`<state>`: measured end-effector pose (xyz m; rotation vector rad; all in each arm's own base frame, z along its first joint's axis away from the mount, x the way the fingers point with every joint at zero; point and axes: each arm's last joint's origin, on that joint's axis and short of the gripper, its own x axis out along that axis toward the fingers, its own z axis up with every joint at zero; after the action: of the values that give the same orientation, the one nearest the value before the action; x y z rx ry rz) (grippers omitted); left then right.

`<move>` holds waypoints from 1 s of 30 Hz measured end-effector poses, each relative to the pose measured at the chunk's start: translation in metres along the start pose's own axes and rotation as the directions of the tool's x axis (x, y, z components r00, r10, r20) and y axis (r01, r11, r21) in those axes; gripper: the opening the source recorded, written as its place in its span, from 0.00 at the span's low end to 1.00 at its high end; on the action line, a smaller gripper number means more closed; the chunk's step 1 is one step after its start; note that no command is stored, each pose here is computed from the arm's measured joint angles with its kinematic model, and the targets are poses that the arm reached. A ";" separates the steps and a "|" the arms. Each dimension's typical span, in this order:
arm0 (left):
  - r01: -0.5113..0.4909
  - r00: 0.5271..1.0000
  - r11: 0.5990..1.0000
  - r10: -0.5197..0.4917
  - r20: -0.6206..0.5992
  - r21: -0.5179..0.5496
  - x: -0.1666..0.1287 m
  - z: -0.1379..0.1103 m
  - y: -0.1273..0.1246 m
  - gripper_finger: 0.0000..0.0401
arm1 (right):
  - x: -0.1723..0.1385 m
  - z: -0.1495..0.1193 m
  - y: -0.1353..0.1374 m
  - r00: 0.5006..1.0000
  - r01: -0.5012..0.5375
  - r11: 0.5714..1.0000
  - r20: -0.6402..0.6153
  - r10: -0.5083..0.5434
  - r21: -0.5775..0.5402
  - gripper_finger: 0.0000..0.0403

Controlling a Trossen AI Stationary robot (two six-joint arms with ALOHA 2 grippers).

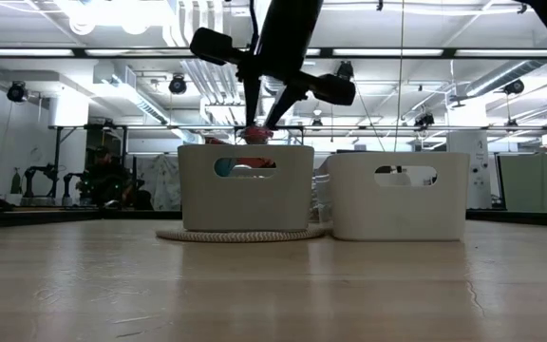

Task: Pick and place Granola Bars by type
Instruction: Put the red granola bar into the gray bin, then return to Home Position

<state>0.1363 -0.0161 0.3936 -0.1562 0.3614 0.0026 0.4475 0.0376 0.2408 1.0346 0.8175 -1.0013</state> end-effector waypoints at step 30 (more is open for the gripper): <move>-0.001 1.000 1.000 0.001 0.000 -0.005 0.000 0.000 0.000 0.00 | -0.012 -0.008 0.005 0.998 -0.067 0.956 -0.002 0.069 -0.284 0.56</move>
<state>0.1363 -0.0160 0.3936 -0.1615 0.3612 0.0047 0.4477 0.0496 0.2505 0.8053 0.8846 -0.8014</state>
